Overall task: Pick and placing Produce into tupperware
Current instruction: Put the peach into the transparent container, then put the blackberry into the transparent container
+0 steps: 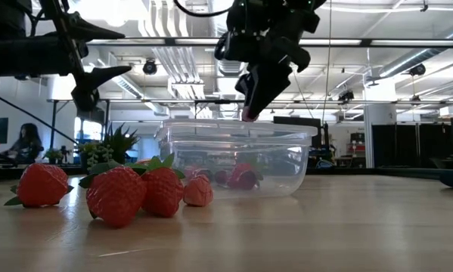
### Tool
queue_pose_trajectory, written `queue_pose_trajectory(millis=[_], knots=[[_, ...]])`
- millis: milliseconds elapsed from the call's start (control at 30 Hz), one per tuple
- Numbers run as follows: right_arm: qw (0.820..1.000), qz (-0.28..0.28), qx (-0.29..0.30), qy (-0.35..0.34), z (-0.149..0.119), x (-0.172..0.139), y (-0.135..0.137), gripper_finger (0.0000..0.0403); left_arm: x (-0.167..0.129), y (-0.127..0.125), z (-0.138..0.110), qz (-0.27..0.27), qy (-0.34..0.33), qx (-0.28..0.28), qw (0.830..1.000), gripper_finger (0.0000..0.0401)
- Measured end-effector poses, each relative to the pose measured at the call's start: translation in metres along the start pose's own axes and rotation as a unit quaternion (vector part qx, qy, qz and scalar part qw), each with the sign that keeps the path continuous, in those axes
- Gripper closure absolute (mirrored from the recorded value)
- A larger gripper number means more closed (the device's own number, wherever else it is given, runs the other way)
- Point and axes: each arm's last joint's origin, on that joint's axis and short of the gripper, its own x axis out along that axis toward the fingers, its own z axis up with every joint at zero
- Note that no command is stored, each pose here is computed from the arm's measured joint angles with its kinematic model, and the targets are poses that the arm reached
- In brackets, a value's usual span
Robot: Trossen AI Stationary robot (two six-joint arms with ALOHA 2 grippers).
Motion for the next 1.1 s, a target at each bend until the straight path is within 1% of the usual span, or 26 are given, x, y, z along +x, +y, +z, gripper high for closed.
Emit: queue_pose_trajectory(millis=[100,200,267,367,467,600,667,700,767,800,867,933,1033,1067,1100], knots=[[1.0,0.012,0.003,0.009,0.004,0.007,0.015,0.0287,0.001,0.001,-0.002,0.006,0.006,0.005,1.0,0.0163],[1.0,0.004,0.017,0.013,0.008,0.015,0.026,0.0284,0.002,0.003,-0.003,0.014,0.013,0.009,1.0,0.0163],[1.0,0.002,0.016,0.01,0.011,0.021,0.031,0.0274,0.003,0.004,-0.005,0.018,0.021,0.009,1.0,0.0163],[1.0,-0.012,0.018,0.002,0.015,0.03,0.035,0.0244,0.004,0.006,-0.008,0.015,0.041,0.01,0.999,0.0163],[0.997,-0.042,0.068,0.02,0.015,0.034,0.033,0.0204,0.005,0.007,-0.01,0.014,0.058,0.011,0.998,0.0163],[0.985,-0.062,0.158,0.042,0.016,0.027,0.017,0.0161,0.006,0.008,-0.013,0.007,0.078,0.01,0.997,0.0163],[0.972,-0.07,0.22,0.042,0.017,0.021,0.003,0.0149,0.007,0.008,-0.014,0.005,0.084,0.01,0.996,0.0163],[0.962,-0.072,0.26,0.039,0.018,0.017,-0.007,0.0145,0.007,0.008,-0.014,0.005,0.085,0.01,0.996,0.0163],[0.937,-0.062,0.34,0.037,0.016,0.013,-0.028,0.0144,0.007,0.007,-0.013,0.004,0.085,0.01,0.996,0.0163],[0.925,-0.049,0.375,0.038,0.014,0.014,-0.04,0.0145,0.007,0.007,-0.013,0.003,0.084,0.01,0.996,0.0163],[0.904,-0.029,0.423,0.054,0.009,0.019,-0.06,0.0149,0.007,0.007,-0.013,0.002,0.083,0.01,0.996,0.0163],[0.887,-0.032,0.449,0.101,0.001,0.03,-0.072,0.0155,0.007,0.007,-0.013,0.003,0.084,0.01,0.996,0.0163],[0.864,-0.027,0.467,0.187,-0.007,0.049,-0.08,0.0161,0.007,0.007,-0.013,0.003,0.084,0.01,0.996,0.0163],[0.858,-0.024,0.467,0.213,-0.009,0.056,-0.081,0.0163,0.007,0.007,-0.013,0.004,0.084,0.01,0.996,0.0163],[0.856,-0.021,0.463,0.229,-0.009,0.061,-0.083,0.0164,0.007,0.007,-0.013,0.004,0.084,0.01,0.996,0.0163]])
